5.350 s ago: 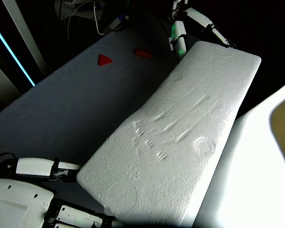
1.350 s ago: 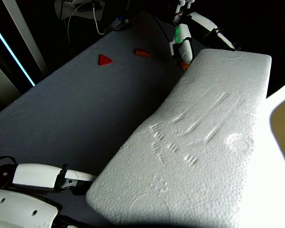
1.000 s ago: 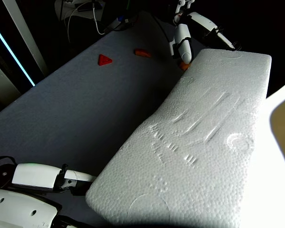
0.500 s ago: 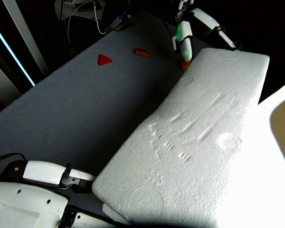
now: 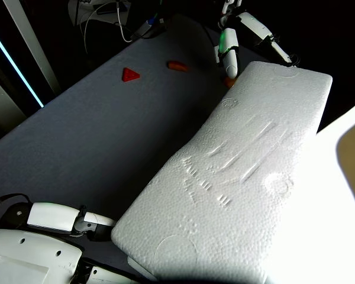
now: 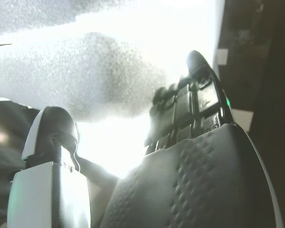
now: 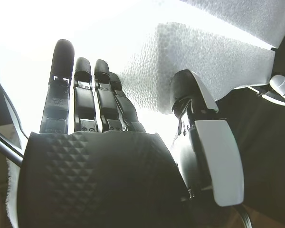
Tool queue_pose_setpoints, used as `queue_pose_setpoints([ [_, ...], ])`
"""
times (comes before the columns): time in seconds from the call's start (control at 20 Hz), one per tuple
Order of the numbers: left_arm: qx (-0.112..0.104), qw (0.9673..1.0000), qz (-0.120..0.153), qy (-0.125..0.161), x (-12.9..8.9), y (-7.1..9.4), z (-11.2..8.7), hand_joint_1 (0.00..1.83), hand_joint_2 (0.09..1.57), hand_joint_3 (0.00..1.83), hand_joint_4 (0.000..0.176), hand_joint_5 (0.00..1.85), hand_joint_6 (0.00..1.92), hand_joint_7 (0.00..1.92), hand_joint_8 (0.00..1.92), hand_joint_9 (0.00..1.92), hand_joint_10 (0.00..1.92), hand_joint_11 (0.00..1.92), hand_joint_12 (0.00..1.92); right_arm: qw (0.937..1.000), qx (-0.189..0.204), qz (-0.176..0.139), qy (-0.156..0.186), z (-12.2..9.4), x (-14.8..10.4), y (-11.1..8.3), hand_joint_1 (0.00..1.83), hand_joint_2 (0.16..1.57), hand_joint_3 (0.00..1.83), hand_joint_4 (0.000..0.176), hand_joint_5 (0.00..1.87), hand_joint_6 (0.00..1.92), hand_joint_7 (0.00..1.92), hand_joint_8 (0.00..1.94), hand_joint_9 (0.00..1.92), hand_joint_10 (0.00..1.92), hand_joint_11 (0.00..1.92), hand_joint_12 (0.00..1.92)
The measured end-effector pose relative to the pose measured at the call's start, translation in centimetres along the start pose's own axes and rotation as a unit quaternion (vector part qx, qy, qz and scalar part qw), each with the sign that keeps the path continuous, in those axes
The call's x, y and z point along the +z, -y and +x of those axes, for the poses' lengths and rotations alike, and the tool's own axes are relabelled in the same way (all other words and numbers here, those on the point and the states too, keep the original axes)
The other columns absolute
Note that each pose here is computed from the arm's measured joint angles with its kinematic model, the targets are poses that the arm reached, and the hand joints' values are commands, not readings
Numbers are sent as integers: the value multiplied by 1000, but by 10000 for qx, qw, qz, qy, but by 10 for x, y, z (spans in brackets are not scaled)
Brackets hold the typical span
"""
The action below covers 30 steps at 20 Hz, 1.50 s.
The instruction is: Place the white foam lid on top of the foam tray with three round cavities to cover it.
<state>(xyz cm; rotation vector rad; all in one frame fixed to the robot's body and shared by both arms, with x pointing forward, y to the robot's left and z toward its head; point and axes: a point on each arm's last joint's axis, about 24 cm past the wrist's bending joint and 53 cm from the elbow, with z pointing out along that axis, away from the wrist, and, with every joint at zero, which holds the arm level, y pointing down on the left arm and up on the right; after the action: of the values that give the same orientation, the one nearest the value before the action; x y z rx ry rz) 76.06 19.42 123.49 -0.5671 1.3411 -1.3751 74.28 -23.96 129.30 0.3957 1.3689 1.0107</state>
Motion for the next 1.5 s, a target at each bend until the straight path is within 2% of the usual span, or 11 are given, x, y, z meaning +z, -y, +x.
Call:
queue_pose_setpoints([
  [0.25, 66, 9999, -136, -32, 17, -5, 1, 584, 1120, 0, 0, 229, 3, 90, 2, 88, 6, 0, 810, 9999, 18, 130, 51, -2, 9, 9, 319, 1396, 0, 0, 0, 291, 59, 87, 0, 325, 0, 1399],
  [0.35, 62, 9998, -175, -27, 19, -7, 0, 591, 1115, 0, 0, 225, 0, 86, 2, 80, 2, 0, 791, 9998, 60, 168, 49, -2, 11, 11, 292, 1369, 0, 0, 2, 146, 39, 29, 6, 112, 0, 920],
  [0.45, 50, 9998, -204, -32, 21, -9, 2, 609, 1111, 0, 0, 231, 1, 88, 1, 76, 0, 0, 744, 9998, 89, 189, 59, -1, 13, 13, 320, 1360, 0, 0, 12, 164, 53, 20, 11, 131, 0, 926],
  [0.55, 30, 9997, -251, -30, 22, -12, 2, 617, 1119, 1, 0, 220, 0, 60, 1, 37, 3, 0, 613, 9997, 91, 207, 46, 0, 14, 14, 387, 1350, 0, 0, 3, 213, 122, 23, 9, 337, 0, 1262],
  [0.6, 23, 9996, -262, -37, 22, -12, 2, 595, 1115, 0, 0, 222, 0, 71, 1, 45, 5, 0, 642, 9997, 106, 225, 45, 0, 15, 15, 444, 1331, 0, 0, 202, 262, 252, 29, 46, 400, 0, 1191],
  [0.85, 8, 9994, -329, -44, 18, -19, 3, 589, 1103, 0, 0, 220, 2, 31, 2, 7, 1, 0, 590, 9997, 105, 201, 80, 0, 16, 15, 361, 1359, 0, 0, 19, 45, 114, 11, 38, 233, 0, 1057],
  [1.0, 17, 9993, -356, -56, 15, -22, 3, 589, 1099, 0, 0, 204, 3, 18, 6, 0, 0, 0, 515, 9995, 146, 269, -4, 6, 16, 18, 368, 1350, 0, 0, 0, 1, 13, 0, 1, 31, 0, 679],
  [1.05, 28, 9993, -373, -67, 14, -23, 4, 563, 1106, 1, 0, 187, 0, 14, 1, 0, 0, 0, 464, 9995, 132, 293, -31, 8, 16, 20, 322, 1367, 7, 0, 0, 0, 0, 0, 0, 0, 0, 311],
  [1.15, 31, 9989, -451, -105, 13, -27, 6, 551, 1104, 0, 0, 183, 0, 14, 0, 0, 0, 0, 448, 9994, 103, 318, -76, 11, 15, 22, 383, 1360, 0, 0, 0, 0, 8, 1, 0, 0, 0, 186],
  [1.25, 34, 9989, -459, -120, 9, -27, 6, 554, 1099, 0, 0, 184, 0, 12, 1, 0, 0, 0, 531, 9994, 91, 318, -84, 10, 13, 21, 440, 1363, 0, 0, 35, 10, 99, 18, 88, 36, 0, 662],
  [1.5, 40, 9991, -394, -152, 3, -25, 8, 535, 1096, 0, 0, 165, 2, 0, 0, 0, 0, 0, 555, 9995, 42, 314, -97, 10, 7, 22, 359, 1359, 0, 0, 0, 0, 0, 0, 0, 0, 0, 351],
])
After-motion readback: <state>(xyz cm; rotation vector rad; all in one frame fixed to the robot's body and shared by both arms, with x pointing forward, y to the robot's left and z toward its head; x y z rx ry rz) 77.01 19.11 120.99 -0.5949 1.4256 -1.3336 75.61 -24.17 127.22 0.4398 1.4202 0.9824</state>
